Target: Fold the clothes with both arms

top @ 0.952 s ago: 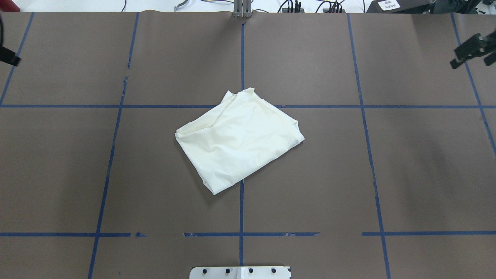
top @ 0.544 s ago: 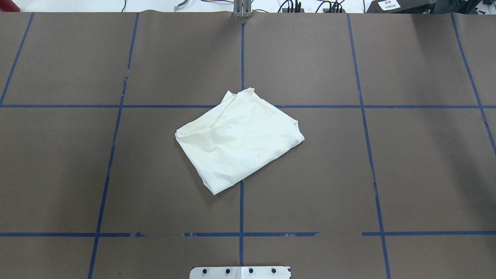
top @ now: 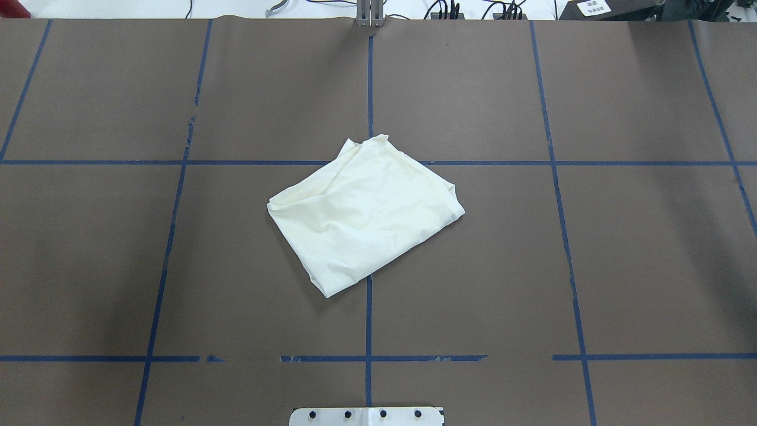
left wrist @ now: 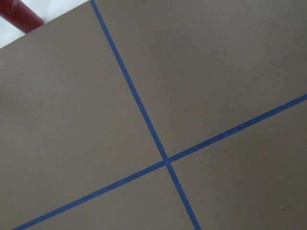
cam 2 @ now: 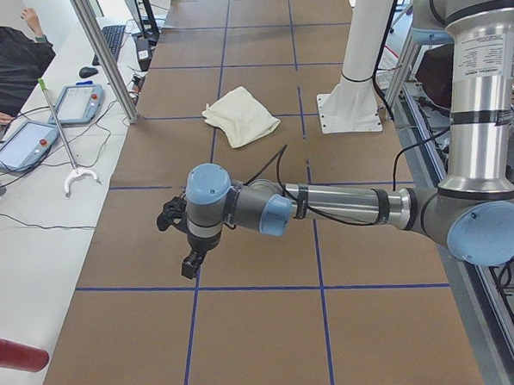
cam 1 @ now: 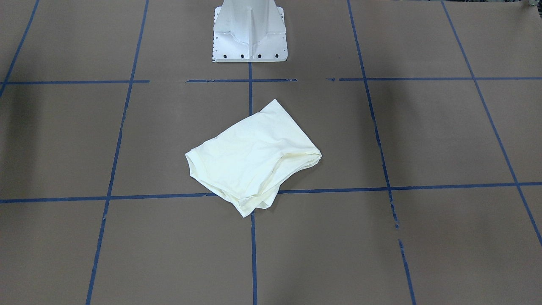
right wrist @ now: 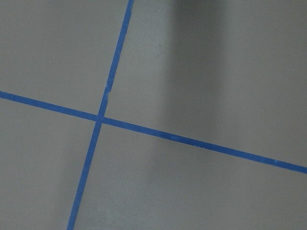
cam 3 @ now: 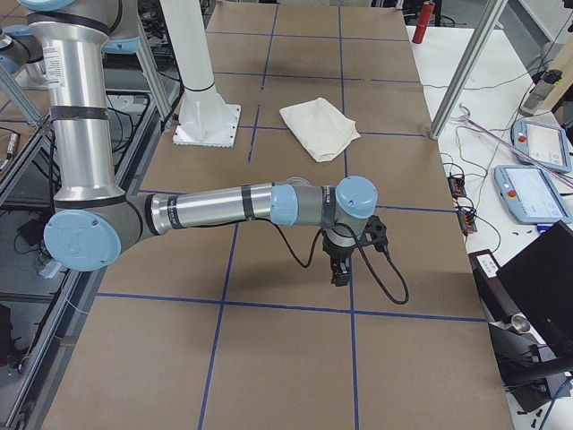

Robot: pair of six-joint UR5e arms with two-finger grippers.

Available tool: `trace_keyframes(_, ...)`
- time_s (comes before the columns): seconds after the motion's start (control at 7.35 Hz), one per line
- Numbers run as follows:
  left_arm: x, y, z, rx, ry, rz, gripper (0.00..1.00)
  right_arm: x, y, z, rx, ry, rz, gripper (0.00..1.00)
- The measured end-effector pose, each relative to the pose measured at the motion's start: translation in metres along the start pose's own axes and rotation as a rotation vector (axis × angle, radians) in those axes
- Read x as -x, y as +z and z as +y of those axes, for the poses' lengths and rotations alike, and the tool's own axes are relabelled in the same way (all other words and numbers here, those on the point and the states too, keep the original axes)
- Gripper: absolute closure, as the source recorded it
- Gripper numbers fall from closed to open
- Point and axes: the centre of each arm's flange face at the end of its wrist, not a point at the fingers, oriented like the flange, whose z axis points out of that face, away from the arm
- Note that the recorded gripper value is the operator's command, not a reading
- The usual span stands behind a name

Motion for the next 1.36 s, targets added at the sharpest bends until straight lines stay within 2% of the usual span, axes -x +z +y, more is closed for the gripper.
trace_keyframes(0.54, 0.013, 0.019, 0.018, 0.080, -0.077, 0.017, 0.00, -0.027, -0.002, 0.018, -0.009, 0.105, 0.001, 0.00)
trace_keyframes(0.95, 0.014, 0.021, 0.021, 0.096, -0.090, 0.022, 0.00, -0.053, 0.004, 0.053, -0.010, 0.208, -0.042, 0.00)
trace_keyframes(1.36, 0.015, 0.024, 0.023, 0.101, -0.102, 0.028, 0.00, -0.058, 0.007, 0.059, -0.026, 0.264, -0.054, 0.00)
